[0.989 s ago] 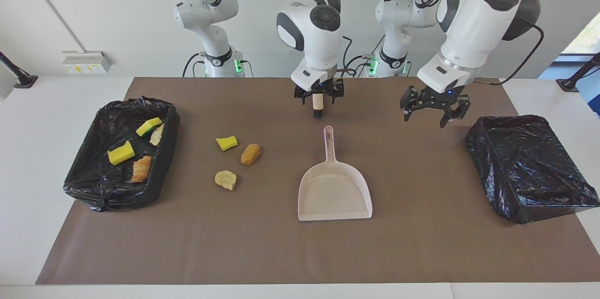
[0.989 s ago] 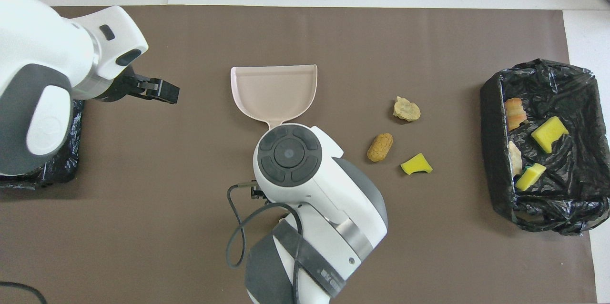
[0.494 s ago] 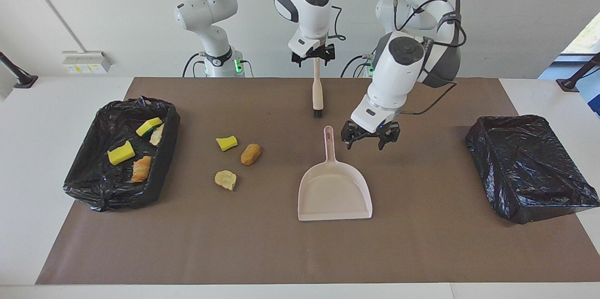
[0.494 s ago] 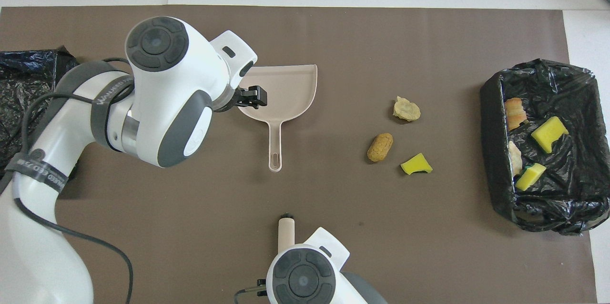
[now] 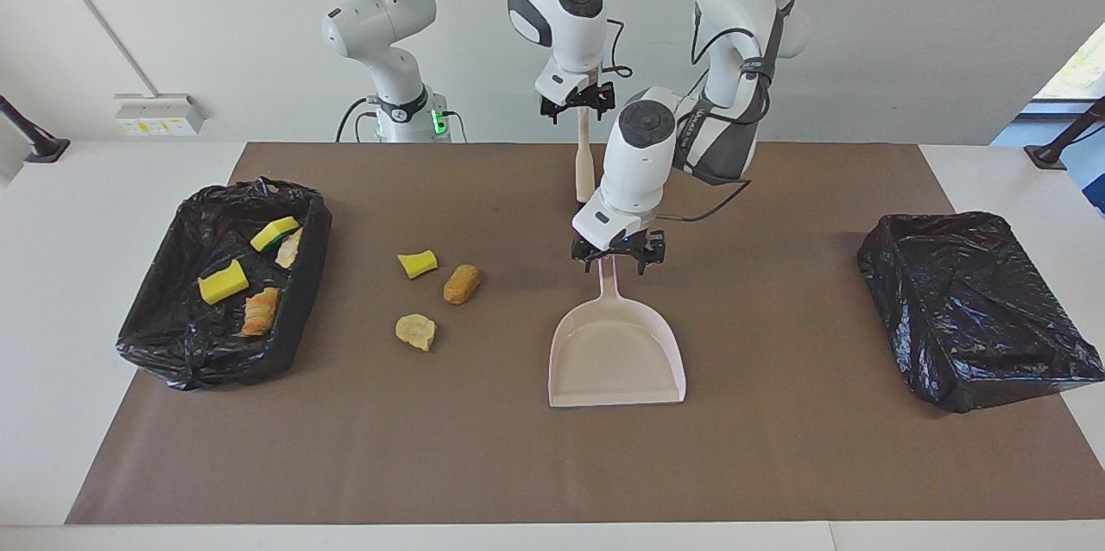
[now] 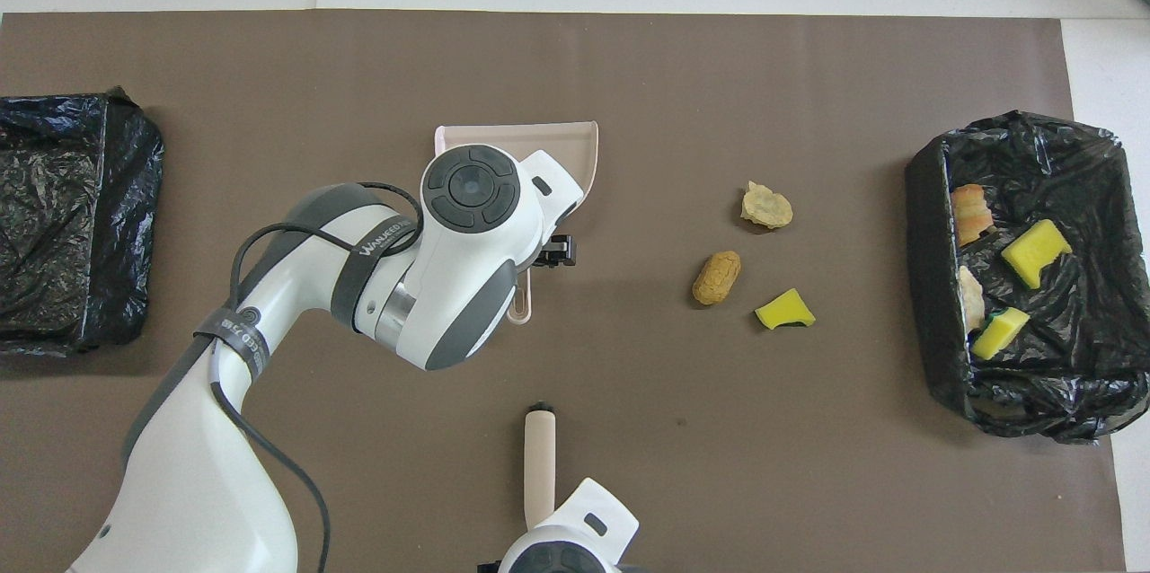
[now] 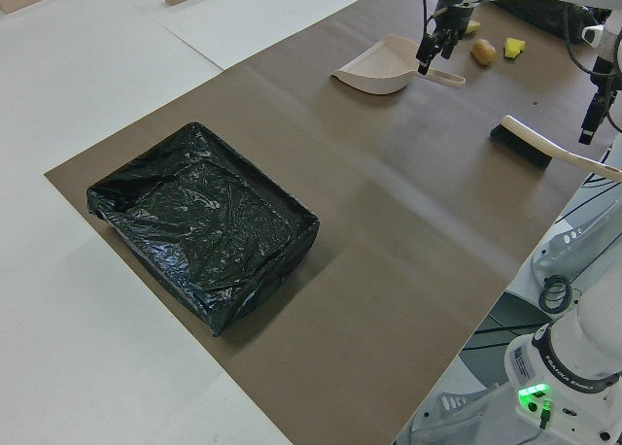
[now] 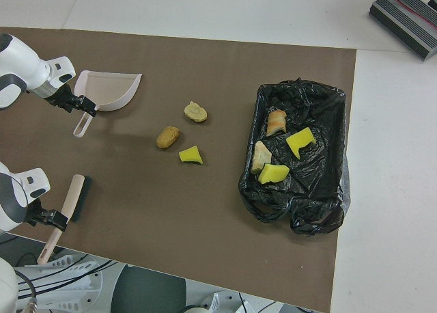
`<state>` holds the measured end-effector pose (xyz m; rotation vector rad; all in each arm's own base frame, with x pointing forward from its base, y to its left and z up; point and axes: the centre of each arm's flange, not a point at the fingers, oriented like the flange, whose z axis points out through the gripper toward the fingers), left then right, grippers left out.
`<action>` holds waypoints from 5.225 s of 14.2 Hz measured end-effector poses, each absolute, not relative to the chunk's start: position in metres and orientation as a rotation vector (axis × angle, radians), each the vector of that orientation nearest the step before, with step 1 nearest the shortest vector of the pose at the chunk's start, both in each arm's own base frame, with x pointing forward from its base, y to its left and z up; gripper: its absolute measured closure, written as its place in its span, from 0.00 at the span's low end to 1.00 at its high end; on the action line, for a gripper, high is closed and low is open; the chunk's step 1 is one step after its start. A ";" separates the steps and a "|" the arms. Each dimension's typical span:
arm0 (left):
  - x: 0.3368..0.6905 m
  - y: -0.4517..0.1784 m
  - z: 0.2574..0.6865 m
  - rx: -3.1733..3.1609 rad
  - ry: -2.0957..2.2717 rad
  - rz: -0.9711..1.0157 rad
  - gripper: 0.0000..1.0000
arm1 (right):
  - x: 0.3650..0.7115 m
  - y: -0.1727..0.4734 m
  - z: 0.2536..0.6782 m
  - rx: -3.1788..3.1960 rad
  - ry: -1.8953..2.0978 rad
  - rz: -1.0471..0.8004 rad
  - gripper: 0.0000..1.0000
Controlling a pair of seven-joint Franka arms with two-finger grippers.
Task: Sweep and dump trash in bin
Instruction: 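Grasp the dustpan with the left gripper and slide it toward the scraps, then grasp the brush with the right gripper and move it toward the scraps, then sweep the sponge pieces into the dustpan with the right gripper's brush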
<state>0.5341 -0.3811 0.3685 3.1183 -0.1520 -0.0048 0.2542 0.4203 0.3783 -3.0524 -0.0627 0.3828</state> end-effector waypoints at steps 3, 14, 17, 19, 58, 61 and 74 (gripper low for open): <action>0.535 -0.383 0.354 3.141 -0.139 0.008 0.03 | 0.243 0.430 0.352 -3.060 -0.013 0.385 0.00; 0.552 -0.340 0.394 3.139 -0.394 0.052 0.69 | 0.229 0.428 0.335 -3.084 0.036 0.400 0.25; 0.545 -0.303 0.433 3.126 -0.869 -0.047 0.69 | 0.229 0.428 0.335 -3.084 0.036 0.400 0.61; 0.536 -0.290 0.440 3.079 -1.162 -0.086 0.69 | 0.229 0.428 0.335 -3.083 0.046 0.399 0.74; 0.480 -0.386 0.352 2.398 -2.368 -0.289 0.69 | 0.423 0.134 0.313 -3.122 -0.015 0.433 0.74; 0.478 -0.387 0.352 2.395 -2.372 -0.296 0.69 | 0.421 0.176 0.314 -3.034 -0.004 0.430 0.74; 0.462 -0.374 0.345 2.511 -2.320 -0.295 0.69 | 0.425 0.249 0.366 -2.864 -0.029 0.468 0.74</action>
